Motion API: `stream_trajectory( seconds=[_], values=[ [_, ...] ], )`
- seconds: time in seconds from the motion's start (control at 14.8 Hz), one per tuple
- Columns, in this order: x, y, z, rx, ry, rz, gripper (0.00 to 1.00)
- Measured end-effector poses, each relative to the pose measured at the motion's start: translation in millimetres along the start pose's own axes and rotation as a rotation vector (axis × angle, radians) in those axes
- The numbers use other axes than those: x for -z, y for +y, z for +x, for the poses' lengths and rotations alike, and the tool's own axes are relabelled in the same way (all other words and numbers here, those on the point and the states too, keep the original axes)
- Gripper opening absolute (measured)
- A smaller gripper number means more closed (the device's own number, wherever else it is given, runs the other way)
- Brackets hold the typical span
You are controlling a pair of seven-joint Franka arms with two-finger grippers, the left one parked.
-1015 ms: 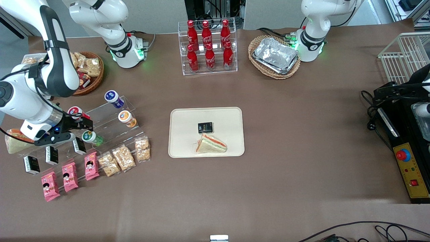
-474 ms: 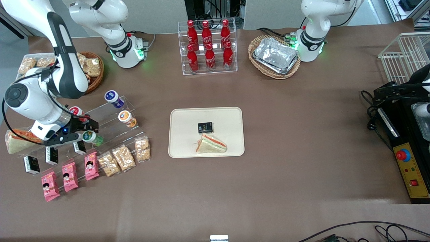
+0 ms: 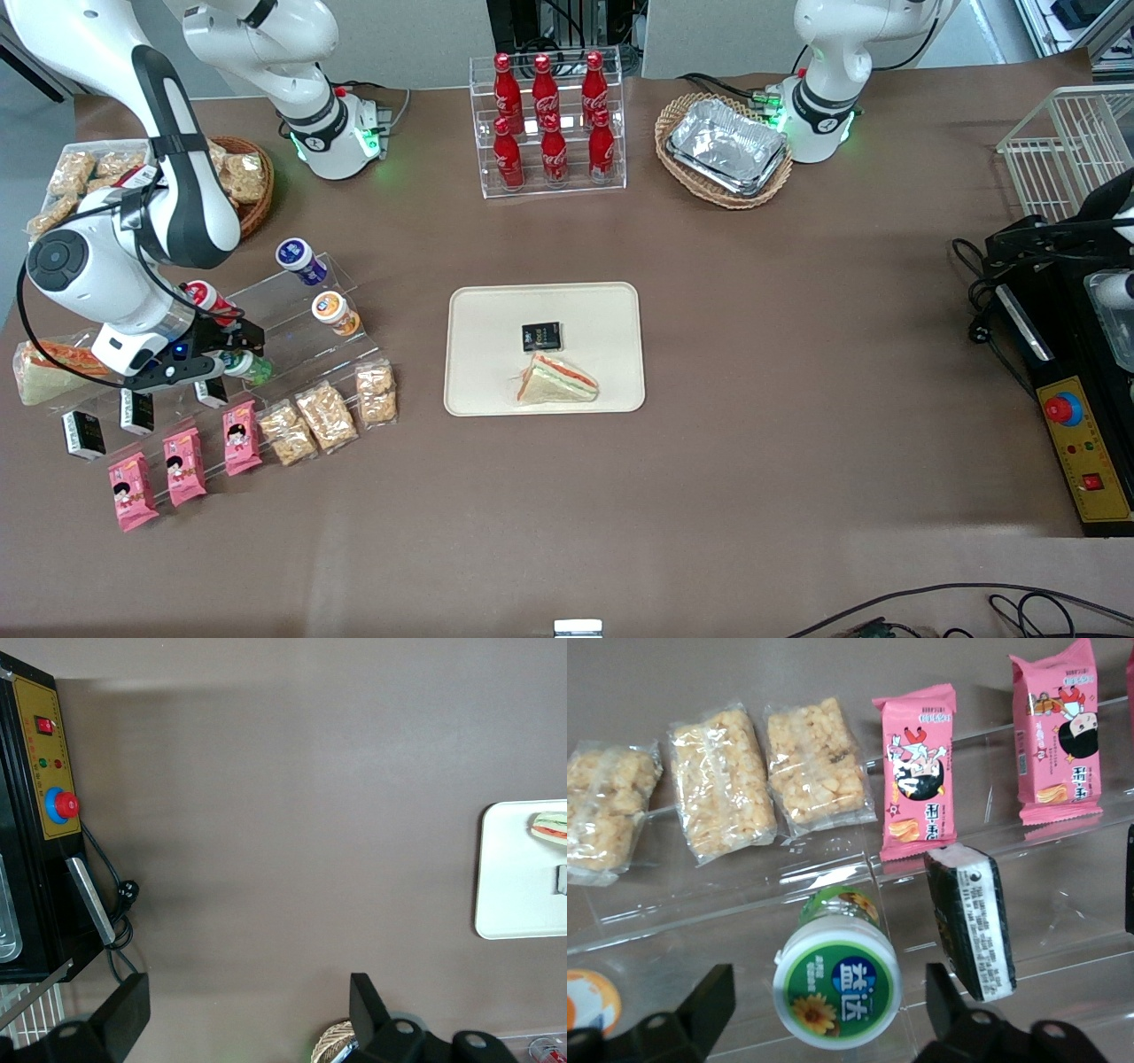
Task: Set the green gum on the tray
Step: 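Close the right gripper around the green-labelled white bottle, then lift the held bottle up out of the acrylic rack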
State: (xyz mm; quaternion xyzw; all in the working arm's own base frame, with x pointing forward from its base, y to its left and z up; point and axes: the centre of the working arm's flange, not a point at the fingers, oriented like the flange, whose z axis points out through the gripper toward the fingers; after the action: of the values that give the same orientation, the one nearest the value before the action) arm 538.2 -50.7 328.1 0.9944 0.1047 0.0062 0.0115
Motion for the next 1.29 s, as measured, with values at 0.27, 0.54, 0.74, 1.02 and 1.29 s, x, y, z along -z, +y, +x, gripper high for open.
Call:
stream_trajectory(
  seconds=[0.27,0.54,0.74,1.02,1.29],
  values=[
    [-3.9,-0.3,-1.5,0.003,-0.006,-0.001,0.87],
    [-3.7,0.3,-1.6,0.02,-0.006,-0.002,0.67],
    [-0.2,1.1,-0.1,0.029,0.001,-0.004,0.59],
    [16.2,5.9,6.3,0.047,-0.015,0.001,0.59],
    [80.1,12.7,23.1,0.051,-0.087,0.025,0.59]
  ],
)
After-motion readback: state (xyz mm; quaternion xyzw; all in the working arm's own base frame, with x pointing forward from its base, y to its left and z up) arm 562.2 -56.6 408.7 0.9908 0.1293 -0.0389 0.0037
